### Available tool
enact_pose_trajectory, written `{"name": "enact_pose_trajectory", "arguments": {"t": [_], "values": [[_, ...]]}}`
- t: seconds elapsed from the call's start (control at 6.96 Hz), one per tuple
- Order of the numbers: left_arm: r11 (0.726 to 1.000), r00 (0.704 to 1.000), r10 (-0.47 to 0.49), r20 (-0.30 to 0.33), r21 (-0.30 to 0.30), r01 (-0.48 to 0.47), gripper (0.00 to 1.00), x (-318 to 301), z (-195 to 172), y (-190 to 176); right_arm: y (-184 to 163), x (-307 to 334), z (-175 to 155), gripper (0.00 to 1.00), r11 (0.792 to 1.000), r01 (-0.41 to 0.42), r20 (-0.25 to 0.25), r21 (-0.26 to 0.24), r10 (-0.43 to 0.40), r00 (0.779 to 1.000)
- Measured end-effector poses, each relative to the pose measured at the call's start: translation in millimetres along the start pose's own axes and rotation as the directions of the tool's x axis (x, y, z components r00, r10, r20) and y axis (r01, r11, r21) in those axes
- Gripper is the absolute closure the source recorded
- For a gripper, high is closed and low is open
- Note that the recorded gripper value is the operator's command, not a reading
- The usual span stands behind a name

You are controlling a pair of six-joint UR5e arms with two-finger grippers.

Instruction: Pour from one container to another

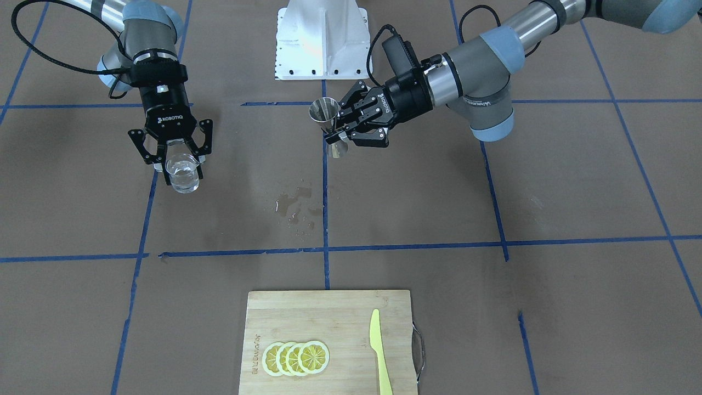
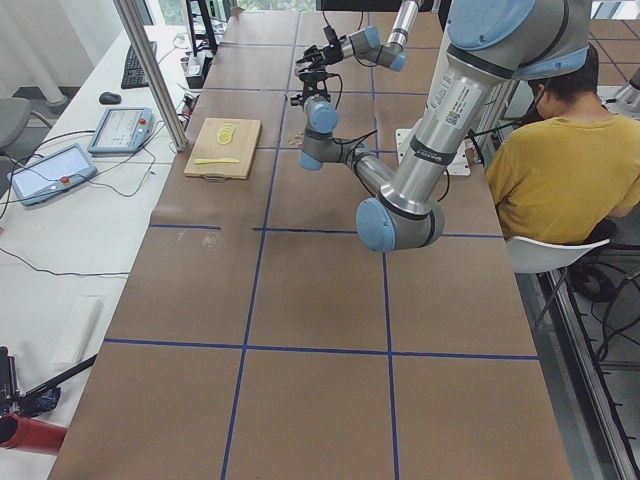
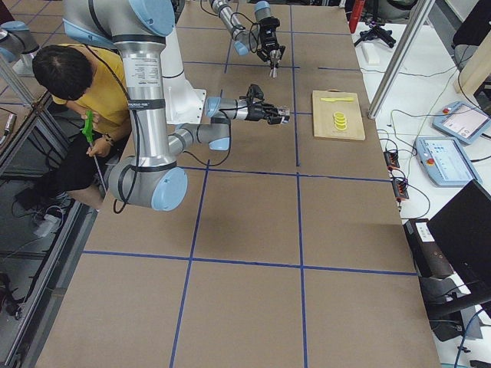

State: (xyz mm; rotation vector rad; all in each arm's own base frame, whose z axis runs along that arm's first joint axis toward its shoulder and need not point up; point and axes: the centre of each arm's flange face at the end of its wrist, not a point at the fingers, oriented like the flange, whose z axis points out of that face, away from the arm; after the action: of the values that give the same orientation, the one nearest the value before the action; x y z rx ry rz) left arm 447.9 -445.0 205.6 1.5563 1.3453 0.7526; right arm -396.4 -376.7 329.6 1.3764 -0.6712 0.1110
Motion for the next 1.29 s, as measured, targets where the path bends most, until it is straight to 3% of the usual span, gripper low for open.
{"name": "enact_pose_trajectory", "arguments": {"t": [0.29, 0.72, 1.29], "values": [[1.0, 1.0, -0.002, 0.002, -0.009, 0.002, 1.0, 0, -2, 5, -76, -28, -11, 1.0, 0.999, 0.025, 0.007, -0.034, -0.024, 1.0], [1.0, 1.0, -0.005, 0.003, -0.015, 0.005, 1.0, 0, -2, 9, -143, -69, -14, 1.0, 0.995, 0.059, -0.004, -0.075, -0.059, 0.998], [1.0, 1.0, -0.006, 0.004, -0.018, 0.006, 1.0, 0, -1, 10, -169, -98, -7, 1.0, 0.973, 0.156, -0.042, -0.172, -0.166, 0.985]]}}
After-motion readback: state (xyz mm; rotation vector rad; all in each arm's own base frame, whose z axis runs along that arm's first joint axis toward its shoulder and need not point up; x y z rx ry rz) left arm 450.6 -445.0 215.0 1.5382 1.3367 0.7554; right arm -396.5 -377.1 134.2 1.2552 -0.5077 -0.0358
